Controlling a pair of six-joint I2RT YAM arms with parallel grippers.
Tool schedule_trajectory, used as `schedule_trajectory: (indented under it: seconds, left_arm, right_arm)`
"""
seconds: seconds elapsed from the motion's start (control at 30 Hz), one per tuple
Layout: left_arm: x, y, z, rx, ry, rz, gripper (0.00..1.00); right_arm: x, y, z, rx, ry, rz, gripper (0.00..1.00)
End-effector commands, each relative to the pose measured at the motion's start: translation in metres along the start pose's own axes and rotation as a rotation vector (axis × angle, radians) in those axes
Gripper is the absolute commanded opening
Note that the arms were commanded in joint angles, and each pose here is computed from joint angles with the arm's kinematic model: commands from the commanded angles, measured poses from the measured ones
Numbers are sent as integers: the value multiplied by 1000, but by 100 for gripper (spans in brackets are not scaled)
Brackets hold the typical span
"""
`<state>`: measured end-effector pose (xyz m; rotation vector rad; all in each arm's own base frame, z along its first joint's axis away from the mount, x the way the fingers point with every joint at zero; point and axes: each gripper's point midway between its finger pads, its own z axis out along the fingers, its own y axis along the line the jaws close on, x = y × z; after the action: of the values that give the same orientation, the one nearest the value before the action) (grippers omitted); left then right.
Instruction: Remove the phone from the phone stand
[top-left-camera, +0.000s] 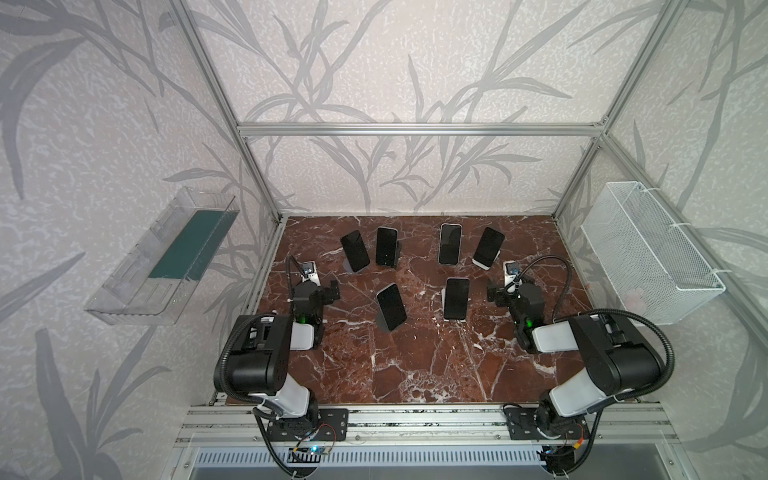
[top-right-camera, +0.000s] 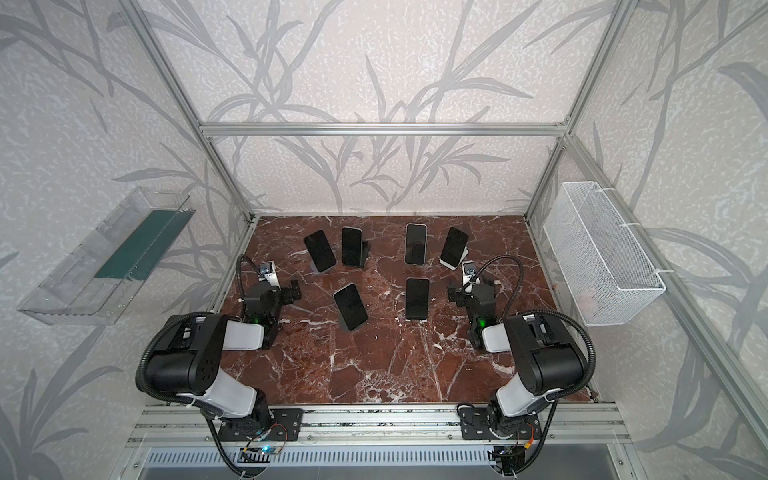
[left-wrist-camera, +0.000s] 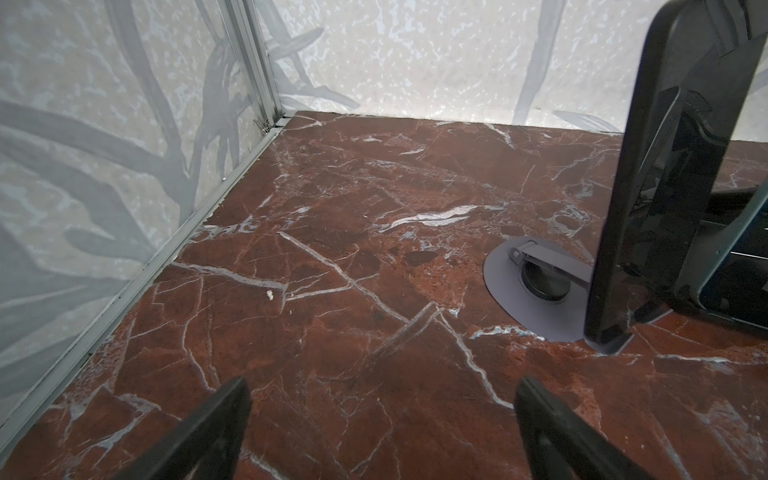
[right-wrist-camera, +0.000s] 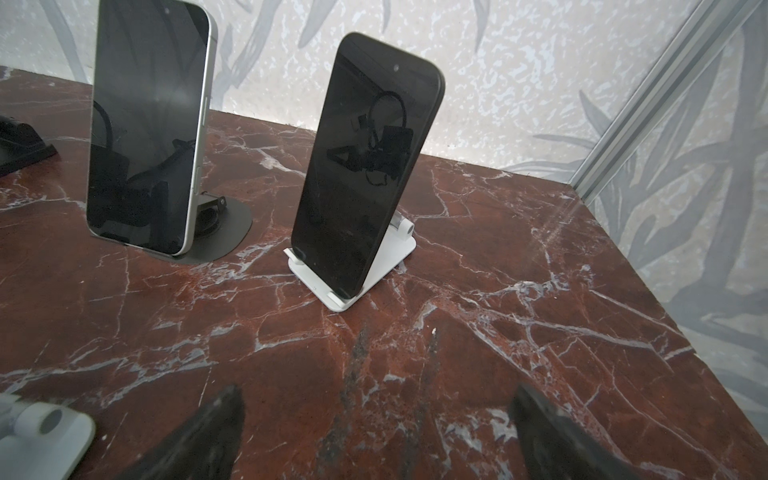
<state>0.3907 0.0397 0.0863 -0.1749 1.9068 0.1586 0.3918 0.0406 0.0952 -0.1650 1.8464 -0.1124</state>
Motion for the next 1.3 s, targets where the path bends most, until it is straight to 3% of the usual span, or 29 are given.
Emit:
schedule_trajectory:
  seconds: [0.0,1.13,1.27]
  left_arm:
    - [-10,-3,1,8,-24,8,99]
    - [-10,0,2,-3,-24,3,99]
    - [-11,0,1,-9,-27,3,99]
  right_arm:
    - [-2,0,0,10,-19,-1,99]
    - [-1,0,0,7,-15,0,99]
    - [0,0,5,-40,13,25,99]
